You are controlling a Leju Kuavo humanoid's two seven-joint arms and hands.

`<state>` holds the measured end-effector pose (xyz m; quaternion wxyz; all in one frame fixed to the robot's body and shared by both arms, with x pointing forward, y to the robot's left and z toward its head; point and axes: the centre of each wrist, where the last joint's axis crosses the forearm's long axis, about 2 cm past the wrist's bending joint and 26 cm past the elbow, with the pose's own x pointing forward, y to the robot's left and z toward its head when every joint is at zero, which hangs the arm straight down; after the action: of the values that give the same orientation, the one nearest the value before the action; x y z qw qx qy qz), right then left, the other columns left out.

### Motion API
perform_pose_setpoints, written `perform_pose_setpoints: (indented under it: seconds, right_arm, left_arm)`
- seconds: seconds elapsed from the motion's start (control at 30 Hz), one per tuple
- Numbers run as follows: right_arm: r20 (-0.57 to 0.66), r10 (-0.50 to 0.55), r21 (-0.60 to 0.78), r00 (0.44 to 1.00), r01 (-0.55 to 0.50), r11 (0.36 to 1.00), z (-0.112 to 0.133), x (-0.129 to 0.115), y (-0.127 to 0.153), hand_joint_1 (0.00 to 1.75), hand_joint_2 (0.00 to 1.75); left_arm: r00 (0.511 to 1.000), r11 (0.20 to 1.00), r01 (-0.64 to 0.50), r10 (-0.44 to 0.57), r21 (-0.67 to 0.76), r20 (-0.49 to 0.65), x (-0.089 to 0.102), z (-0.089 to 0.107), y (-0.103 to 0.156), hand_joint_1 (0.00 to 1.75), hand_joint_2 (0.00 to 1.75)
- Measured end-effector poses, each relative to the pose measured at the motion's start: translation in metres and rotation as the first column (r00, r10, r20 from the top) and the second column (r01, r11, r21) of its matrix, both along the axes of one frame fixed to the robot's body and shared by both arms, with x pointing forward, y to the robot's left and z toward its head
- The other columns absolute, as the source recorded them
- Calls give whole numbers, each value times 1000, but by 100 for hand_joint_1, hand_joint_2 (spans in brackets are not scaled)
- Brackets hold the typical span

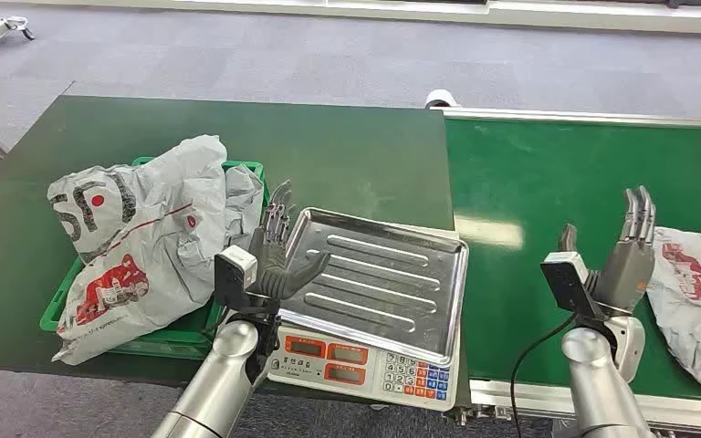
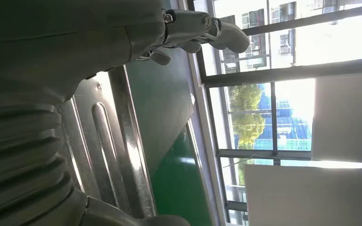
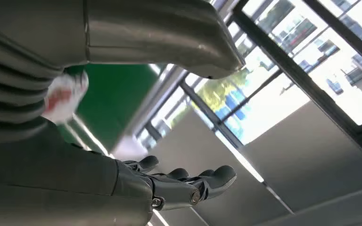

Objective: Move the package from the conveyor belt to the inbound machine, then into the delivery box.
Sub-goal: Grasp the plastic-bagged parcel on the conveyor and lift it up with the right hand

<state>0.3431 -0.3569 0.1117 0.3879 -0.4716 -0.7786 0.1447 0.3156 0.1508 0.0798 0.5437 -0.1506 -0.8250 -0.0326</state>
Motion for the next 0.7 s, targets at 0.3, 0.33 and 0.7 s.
perform_pose_setpoints:
  seconds: [0.3,0.33,0.7]
  right_arm:
    - [-59,-281,-123,958,273,954,11,-10,-40,0,0]
    - [-69,-315,-117,947,306,945,12,-11,-45,0,0]
    - [-241,-481,5,843,496,868,-14,-23,-75,0,0]
  left_arm:
    - [1000,1000,-1,1,0,0,1,0,2,0,175]
    - [1000,1000,-1,1,0,-1,1,0,2,0,175]
    - [1000,1000,10,-10,7,-9,2,-2,3,0,175]
